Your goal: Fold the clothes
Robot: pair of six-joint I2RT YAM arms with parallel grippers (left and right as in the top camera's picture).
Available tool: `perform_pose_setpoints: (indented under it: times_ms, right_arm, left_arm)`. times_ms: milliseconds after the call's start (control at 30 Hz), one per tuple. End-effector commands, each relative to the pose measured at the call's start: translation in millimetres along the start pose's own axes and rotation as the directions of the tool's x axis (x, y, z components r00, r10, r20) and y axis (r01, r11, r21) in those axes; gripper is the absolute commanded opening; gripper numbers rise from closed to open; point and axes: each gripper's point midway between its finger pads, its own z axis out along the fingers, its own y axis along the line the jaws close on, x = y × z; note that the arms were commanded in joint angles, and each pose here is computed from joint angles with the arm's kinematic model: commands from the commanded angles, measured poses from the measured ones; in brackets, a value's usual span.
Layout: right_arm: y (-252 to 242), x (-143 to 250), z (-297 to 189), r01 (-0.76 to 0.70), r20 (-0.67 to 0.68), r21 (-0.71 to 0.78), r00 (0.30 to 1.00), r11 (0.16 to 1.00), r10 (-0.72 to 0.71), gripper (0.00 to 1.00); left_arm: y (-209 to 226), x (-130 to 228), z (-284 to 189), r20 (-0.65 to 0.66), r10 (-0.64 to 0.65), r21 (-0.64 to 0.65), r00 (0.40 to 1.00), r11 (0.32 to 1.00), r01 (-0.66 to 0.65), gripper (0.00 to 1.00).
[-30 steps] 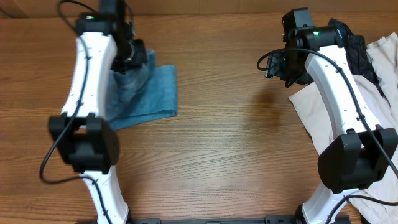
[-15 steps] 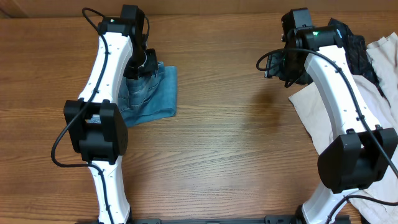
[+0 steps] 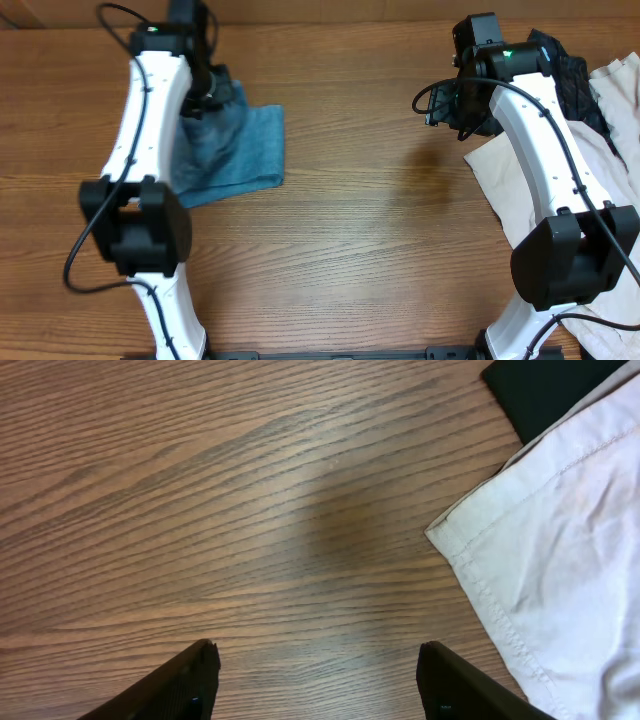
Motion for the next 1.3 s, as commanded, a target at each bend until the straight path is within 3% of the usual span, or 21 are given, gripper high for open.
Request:
perform_pose_setpoints:
  times_ms: [0, 133, 533, 800, 833, 867, 933, 1033, 1267]
  right_arm:
    - [3, -6, -13, 0.004, 0.037, -0.016, 0.999, 1.000, -0.003, 0.67]
    - [3, -6, -13, 0.004, 0.038, -0.016, 0.999, 1.000, -0.003, 0.67]
    - [2, -4, -13, 0.004, 0.031, -0.013, 1.000, 1.000, -0.004, 0.67]
    - [2, -3, -13, 0.004, 0.027, -0.012, 1.000, 1.000, -0.004, 0.67]
    - [2, -3, -13, 0.004, 0.027, -0.012, 1.000, 1.000, -0.004, 0.67]
    - [2, -3, -13, 0.004, 0.027, -0.012, 1.000, 1.000, -0.004, 0.67]
    - [2, -3, -13, 0.004, 0.027, -0.012, 1.000, 1.000, -0.004, 0.67]
    - [2, -3, -13, 0.004, 0.028, -0.012, 1.000, 1.000, -0.004, 0.67]
    - [2, -3, -13, 0.004, 0.027, -0.013, 1.000, 1.000, -0.004, 0.68]
  left_arm:
    - [47, -24, -68, 0.200, -0.154, -0.085, 0.968, 0.981, 0.174, 0.04]
    - [53, -20, -68, 0.189, -0.287, -0.056, 0.939, 0.952, 0.302, 0.04]
    - [-18, 13, 46, -0.053, -0.153, -0.092, 0.987, 0.985, 0.148, 0.04]
    - [-43, 30, 67, -0.113, -0.051, -0.081, 0.992, 0.996, 0.042, 0.04]
    - [-45, 31, 67, -0.116, -0.035, -0.076, 0.993, 0.997, 0.026, 0.06]
    - [-48, 33, 67, -0.125, -0.020, -0.061, 0.992, 0.998, 0.012, 0.14]
    - [-60, 39, 65, -0.158, 0.029, 0.016, 0.987, 1.000, -0.027, 0.45]
    - [-91, 49, 44, -0.181, 0.161, 0.227, 0.970, 0.967, -0.118, 0.50]
    - [-91, 28, -20, 0.000, 0.244, 0.285, 0.970, 0.929, -0.234, 0.61]
